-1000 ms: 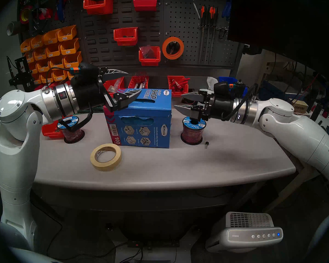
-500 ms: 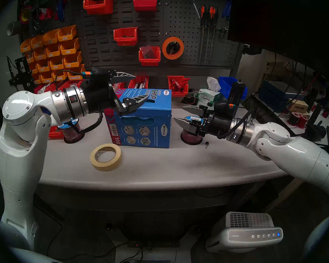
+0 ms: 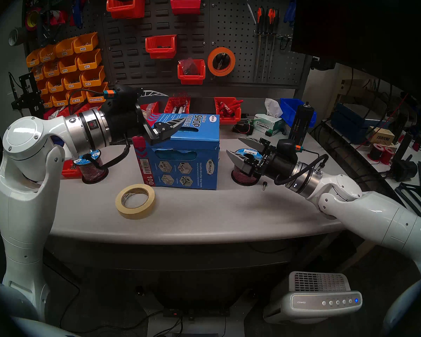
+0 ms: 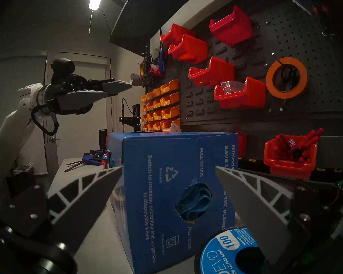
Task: Take out a shop towel
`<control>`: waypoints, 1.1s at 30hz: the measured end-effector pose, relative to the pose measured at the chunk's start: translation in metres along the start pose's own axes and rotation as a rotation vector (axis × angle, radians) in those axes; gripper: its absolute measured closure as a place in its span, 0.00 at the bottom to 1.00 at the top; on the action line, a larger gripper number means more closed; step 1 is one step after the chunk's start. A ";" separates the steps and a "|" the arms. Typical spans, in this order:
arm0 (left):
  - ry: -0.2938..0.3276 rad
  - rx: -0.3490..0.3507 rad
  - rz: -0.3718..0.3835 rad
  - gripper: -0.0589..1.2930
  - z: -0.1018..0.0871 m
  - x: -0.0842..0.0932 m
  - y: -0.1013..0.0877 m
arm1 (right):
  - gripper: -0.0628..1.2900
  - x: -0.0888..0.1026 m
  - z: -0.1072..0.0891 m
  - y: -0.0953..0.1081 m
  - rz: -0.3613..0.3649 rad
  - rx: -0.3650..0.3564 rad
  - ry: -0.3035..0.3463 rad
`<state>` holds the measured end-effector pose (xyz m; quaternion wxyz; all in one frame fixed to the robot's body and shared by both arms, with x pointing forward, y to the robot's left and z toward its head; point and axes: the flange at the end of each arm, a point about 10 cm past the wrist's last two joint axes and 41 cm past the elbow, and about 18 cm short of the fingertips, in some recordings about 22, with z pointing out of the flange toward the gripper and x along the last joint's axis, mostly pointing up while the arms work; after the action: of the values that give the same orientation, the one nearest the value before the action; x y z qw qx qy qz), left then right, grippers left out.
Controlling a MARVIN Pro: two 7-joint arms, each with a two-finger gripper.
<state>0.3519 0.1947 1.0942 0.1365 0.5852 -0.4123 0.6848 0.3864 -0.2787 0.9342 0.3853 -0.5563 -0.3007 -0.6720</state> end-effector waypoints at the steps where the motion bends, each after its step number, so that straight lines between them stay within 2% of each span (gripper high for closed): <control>1: -0.001 0.002 -0.002 0.04 0.000 0.000 0.000 | 0.05 -0.001 0.001 0.000 0.000 0.001 0.001; 6: -0.020 0.033 -0.033 0.04 0.000 -0.007 -0.005 | 0.05 -0.015 0.012 0.000 0.005 0.027 0.007; 19: -0.021 0.062 -0.064 0.04 0.000 -0.015 -0.008 | 0.05 -0.026 0.035 -0.009 0.044 0.089 0.011; 33: -0.021 0.066 -0.075 0.04 0.001 -0.020 -0.007 | 0.05 -0.038 0.039 -0.018 0.079 0.066 0.053</control>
<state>0.3627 0.2047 1.0791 0.1387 0.6116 -0.3687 0.6862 0.3942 -0.2293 0.9055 0.4373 -0.5368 -0.2901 -0.6606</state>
